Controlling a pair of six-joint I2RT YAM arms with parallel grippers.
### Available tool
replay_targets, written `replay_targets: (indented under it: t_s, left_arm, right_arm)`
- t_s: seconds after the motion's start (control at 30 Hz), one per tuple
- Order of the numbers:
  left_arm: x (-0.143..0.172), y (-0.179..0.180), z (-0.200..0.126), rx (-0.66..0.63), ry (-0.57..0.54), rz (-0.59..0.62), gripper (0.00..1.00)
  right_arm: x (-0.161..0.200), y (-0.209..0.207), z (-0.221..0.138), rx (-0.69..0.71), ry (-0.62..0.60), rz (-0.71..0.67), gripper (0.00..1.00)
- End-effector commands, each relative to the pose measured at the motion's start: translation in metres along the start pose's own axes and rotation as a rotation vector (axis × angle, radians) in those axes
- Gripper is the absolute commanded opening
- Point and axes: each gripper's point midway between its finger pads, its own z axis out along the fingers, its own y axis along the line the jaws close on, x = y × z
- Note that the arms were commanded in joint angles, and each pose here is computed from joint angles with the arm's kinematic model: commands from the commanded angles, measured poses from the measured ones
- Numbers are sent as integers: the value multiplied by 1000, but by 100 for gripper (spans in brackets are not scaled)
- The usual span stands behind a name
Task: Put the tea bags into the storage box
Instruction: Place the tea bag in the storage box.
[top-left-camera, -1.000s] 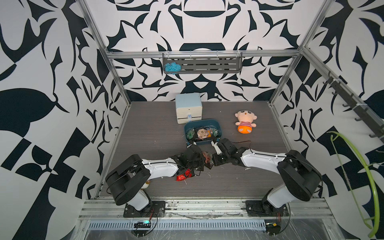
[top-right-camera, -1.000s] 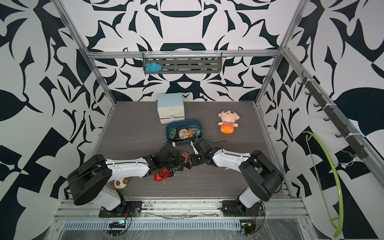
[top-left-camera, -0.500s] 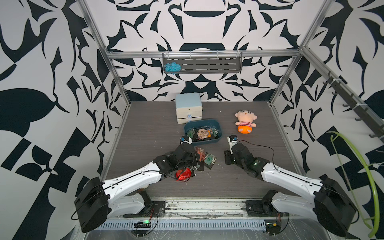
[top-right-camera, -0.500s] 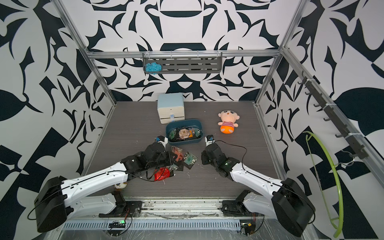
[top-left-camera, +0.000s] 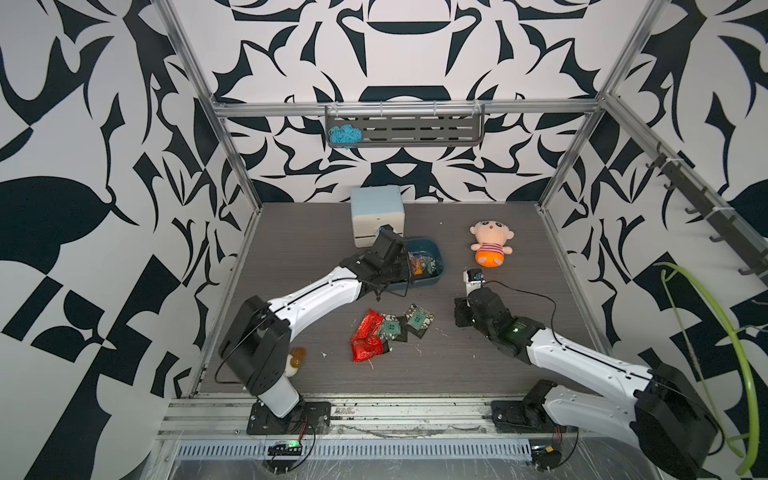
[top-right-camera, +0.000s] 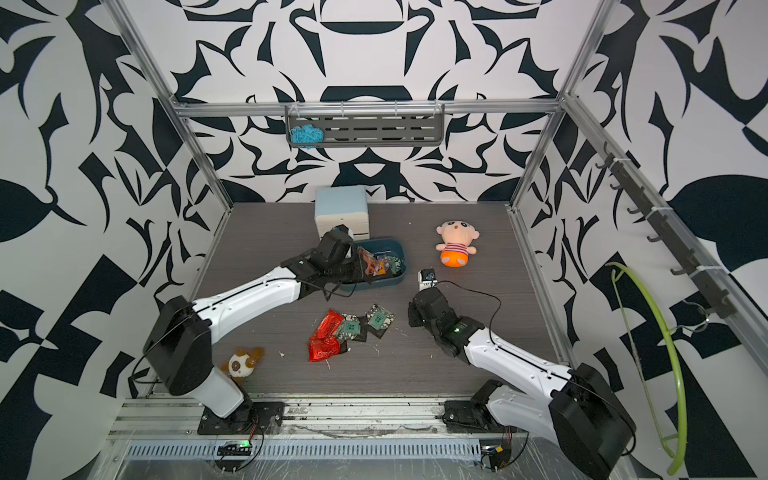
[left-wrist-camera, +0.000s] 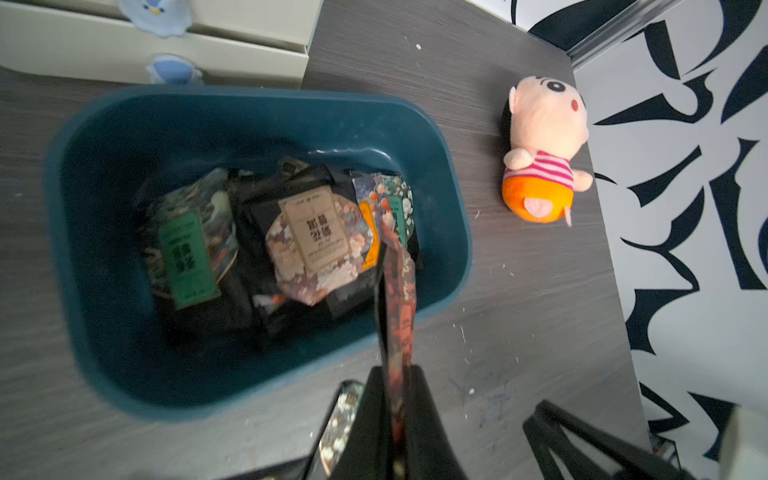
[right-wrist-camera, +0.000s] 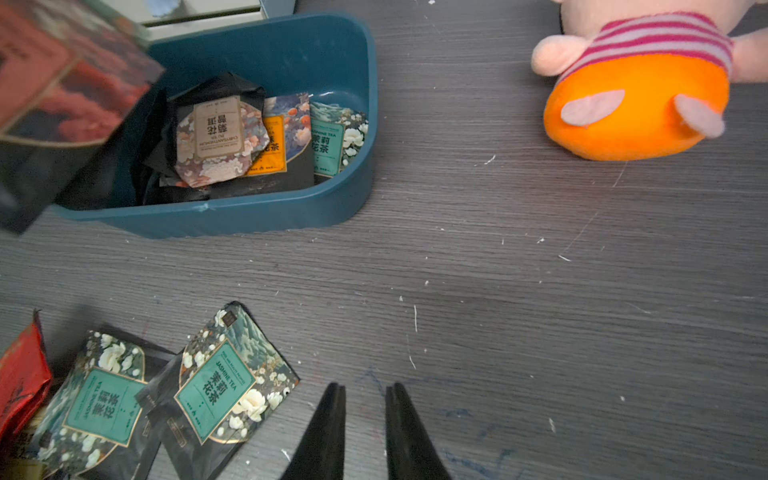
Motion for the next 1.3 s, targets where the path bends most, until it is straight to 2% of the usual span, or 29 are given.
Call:
replay_targets:
  t_s: [0.0,0.1,0.4,0.67,0.7,0.87,0.93,1.03,1.13,1.27]
  left_arm:
    - [-11,-12,18,53,29,-9,0]
    - [-18,-5,35,3,30,-19,0]
    - [-11,2,78,0,89,-51,0]
    - [-2,12,90,-30,123,-53,0]
    - [-3,13,89,-34,122,-50,3]
    - [-7,16,75,-68,103,-29,25]
    - [-10,16,64,-76,93,-20,35]
    - [-16,14,41,-71,57,-10,44]
    - [-18,15,14,-72,25,-3,48]
    - [-9,20,-19,-66,-2,1,48]
  right_arm:
    - [-5,1,0,-8,-22,24,22]
    - [-5,2,1,-15,-17,25,22]
    - [-3,5,4,-27,-4,23,23]
    - [-2,6,5,-32,4,22,23]
    - [-1,7,5,-32,6,21,23]
    - [-2,6,5,-31,6,22,23]
    - [-2,7,5,-33,4,22,23]
    - [-1,6,5,-34,5,21,23]
    - [-1,8,4,-42,5,21,23]
    - [-1,9,3,-55,1,23,23]
